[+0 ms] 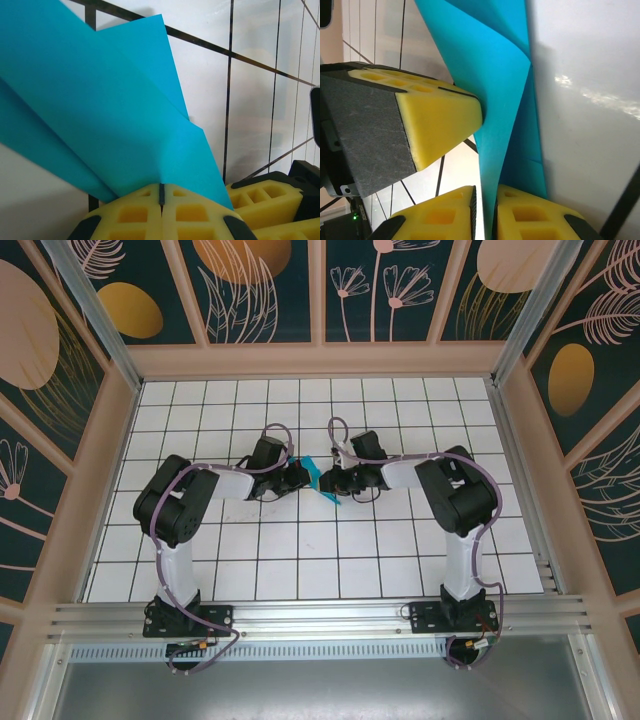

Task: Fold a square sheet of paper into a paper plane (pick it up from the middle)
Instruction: Fold the wing for the fifth time at the center of the table.

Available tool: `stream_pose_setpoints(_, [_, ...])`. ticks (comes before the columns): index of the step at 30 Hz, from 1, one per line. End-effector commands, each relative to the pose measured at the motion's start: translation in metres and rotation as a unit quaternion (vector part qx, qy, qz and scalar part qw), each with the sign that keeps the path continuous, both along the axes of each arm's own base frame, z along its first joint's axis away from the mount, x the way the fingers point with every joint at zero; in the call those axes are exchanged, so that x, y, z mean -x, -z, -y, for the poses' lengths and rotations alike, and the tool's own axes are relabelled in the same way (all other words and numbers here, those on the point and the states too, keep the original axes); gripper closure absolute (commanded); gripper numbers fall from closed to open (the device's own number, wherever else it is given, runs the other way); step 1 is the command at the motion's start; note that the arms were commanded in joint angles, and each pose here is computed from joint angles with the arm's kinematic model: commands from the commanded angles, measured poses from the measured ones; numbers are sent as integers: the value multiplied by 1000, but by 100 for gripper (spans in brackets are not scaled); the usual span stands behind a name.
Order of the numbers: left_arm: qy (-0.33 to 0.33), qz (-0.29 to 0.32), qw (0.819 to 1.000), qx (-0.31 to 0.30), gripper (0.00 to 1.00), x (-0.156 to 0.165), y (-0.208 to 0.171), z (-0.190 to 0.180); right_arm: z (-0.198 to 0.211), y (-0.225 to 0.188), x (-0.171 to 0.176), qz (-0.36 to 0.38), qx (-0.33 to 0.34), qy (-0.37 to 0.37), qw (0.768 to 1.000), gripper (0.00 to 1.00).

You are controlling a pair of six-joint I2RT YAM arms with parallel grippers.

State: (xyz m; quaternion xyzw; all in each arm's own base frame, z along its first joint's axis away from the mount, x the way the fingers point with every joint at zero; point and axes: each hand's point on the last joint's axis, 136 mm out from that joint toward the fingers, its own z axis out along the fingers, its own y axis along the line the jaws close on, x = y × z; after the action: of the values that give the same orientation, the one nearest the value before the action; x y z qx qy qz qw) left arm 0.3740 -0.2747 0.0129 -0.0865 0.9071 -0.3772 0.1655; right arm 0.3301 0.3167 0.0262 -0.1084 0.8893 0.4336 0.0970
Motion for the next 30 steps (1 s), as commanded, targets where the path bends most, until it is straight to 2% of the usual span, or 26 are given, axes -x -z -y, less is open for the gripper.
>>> stream_pose_setpoints(1, [-55,-55,990,-118,98,9,68,-43,15,2,7,-15,25,11,1000,81])
stream_pose_setpoints(9, [-52,-56,990,-120,98,8,68,-42,21,2,17,-15,20,3,1000,80])
stream_pose_setpoints(15, [-48,-49,991,-118,98,5,63,-40,26,17,21,-33,31,11,999,94])
stream_pose_setpoints(19, [-38,-38,992,-111,95,3,53,-36,29,26,24,-46,35,14,998,99])
stream_pose_setpoints(20, [-34,-19,994,-99,95,-9,40,-29,30,27,24,-49,35,15,998,99])
stream_pose_setpoints(24, [-11,30,998,-53,88,-19,3,-12,31,30,25,-61,28,19,998,100])
stream_pose_setpoints(26, [5,61,998,-15,84,-21,-21,-1,31,31,25,-66,27,22,997,100])
stream_pose_setpoints(30, [26,93,995,34,80,-9,-45,7,33,36,24,-80,30,29,996,100])
